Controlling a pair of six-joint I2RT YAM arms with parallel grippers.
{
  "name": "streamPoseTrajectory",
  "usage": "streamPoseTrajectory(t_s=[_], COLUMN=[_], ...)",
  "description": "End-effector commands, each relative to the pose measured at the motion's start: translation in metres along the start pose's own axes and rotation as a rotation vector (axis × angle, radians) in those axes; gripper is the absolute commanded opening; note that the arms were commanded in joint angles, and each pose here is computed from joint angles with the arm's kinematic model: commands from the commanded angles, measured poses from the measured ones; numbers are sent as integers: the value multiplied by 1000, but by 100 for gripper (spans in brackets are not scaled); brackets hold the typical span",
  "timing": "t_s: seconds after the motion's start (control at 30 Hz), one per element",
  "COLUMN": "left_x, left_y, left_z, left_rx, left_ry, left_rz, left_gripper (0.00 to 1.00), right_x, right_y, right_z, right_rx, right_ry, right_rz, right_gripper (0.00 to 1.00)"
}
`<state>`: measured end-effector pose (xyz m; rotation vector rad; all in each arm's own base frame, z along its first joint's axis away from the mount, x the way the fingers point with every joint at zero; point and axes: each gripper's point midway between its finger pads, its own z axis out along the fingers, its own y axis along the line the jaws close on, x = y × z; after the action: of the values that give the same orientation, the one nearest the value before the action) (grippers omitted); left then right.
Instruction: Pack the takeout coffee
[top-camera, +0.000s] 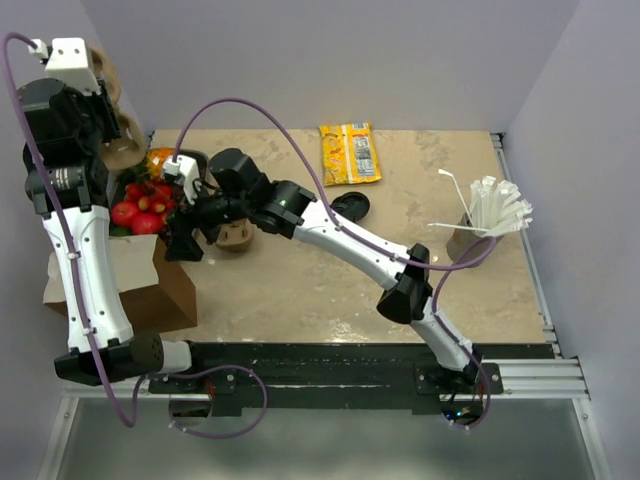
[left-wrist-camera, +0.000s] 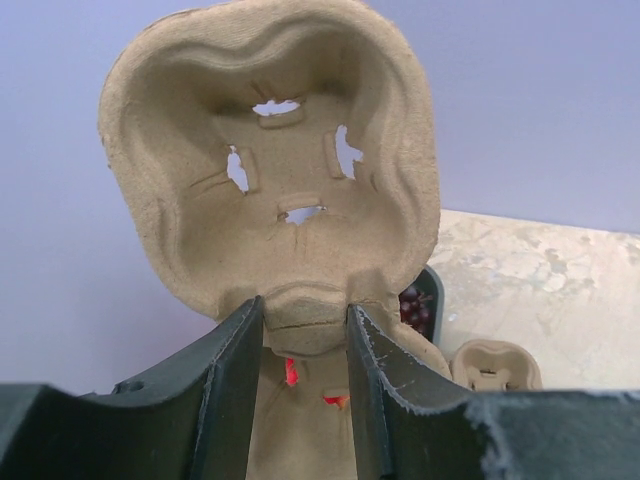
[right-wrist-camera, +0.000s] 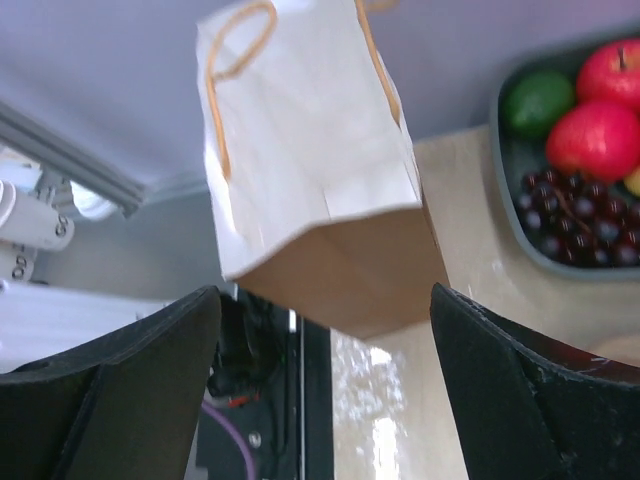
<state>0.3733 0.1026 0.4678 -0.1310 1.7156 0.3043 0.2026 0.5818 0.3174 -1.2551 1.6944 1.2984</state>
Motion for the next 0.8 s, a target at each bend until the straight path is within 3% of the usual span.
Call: streamPoseTrajectory(t_s=[0.0, 0.57, 0.77], left_x=[-40, -34, -21], left_y=[24, 37, 31], left_z=[-43, -68, -72], left_rx=[-80, -88, -54], left_ry=[-113, -101, -83], left_rz=[-71, -83, -122], left_gripper=[0, 0, 0], right_x=[-65, -43, -30], right_y=[20, 6, -2], right_z=[-3, 62, 70], right_rx=[29, 86, 109], right_ry=[-203, -254, -225], right_rz=[-36, -57, -65], right_gripper=[88, 88, 76])
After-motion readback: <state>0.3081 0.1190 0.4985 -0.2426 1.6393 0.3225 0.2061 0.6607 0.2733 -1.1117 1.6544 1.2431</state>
